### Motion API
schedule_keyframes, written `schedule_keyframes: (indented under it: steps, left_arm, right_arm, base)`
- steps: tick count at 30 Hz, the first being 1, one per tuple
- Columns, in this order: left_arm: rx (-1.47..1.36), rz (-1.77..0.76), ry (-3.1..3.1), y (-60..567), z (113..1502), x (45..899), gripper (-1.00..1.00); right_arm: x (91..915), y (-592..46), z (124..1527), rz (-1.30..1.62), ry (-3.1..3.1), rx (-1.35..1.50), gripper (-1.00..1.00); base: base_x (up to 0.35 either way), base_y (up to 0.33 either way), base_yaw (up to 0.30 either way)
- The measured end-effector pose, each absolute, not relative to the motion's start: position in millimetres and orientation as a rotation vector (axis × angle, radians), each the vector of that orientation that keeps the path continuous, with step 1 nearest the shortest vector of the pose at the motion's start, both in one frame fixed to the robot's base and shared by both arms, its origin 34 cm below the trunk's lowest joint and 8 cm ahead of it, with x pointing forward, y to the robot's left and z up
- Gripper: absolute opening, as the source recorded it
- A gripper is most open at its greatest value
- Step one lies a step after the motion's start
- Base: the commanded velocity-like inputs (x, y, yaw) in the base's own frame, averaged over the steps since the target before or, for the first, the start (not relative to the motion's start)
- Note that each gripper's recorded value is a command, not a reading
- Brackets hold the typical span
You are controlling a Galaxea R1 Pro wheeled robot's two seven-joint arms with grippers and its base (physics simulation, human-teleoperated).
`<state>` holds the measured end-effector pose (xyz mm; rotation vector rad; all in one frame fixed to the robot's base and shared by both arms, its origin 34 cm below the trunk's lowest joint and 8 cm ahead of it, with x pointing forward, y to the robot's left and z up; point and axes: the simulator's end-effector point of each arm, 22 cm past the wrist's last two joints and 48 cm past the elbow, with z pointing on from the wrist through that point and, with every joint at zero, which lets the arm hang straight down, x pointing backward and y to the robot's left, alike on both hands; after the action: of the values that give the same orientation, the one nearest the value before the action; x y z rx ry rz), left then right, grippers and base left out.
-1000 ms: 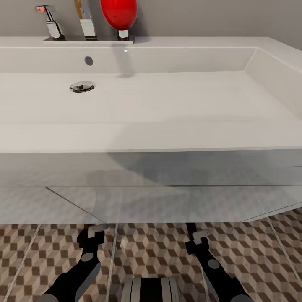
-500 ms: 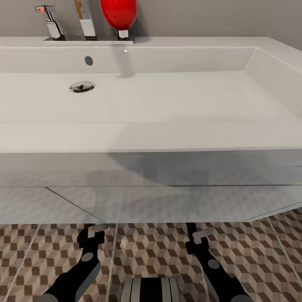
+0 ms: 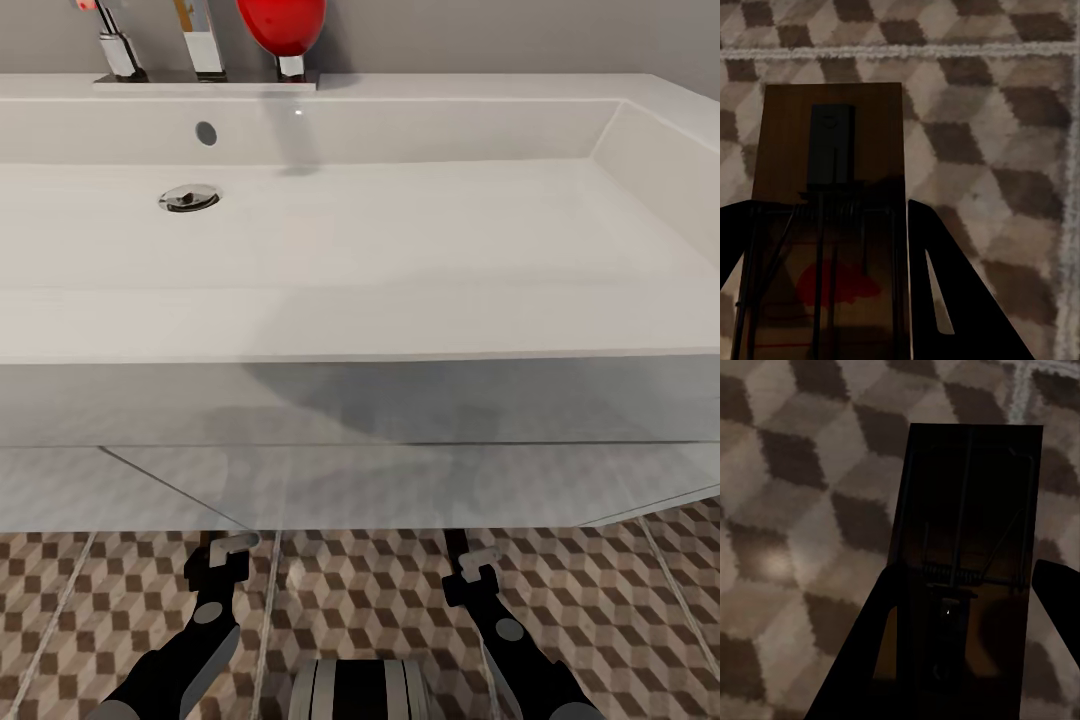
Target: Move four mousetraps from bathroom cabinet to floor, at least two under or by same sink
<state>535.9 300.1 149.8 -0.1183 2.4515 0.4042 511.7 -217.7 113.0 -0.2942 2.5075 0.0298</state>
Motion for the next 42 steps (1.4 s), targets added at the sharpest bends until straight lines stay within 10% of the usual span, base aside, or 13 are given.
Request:
schedule_keyframes:
  steps: [42]
  left_arm:
    - [-0.127, 0.391, 2.453, 287, 150, 536, -1.0]
  right_arm:
    - [551, -223, 137, 0.013, 2.421, -0.239, -1.0]
  base:
    - [0.0, 0.0, 0.0]
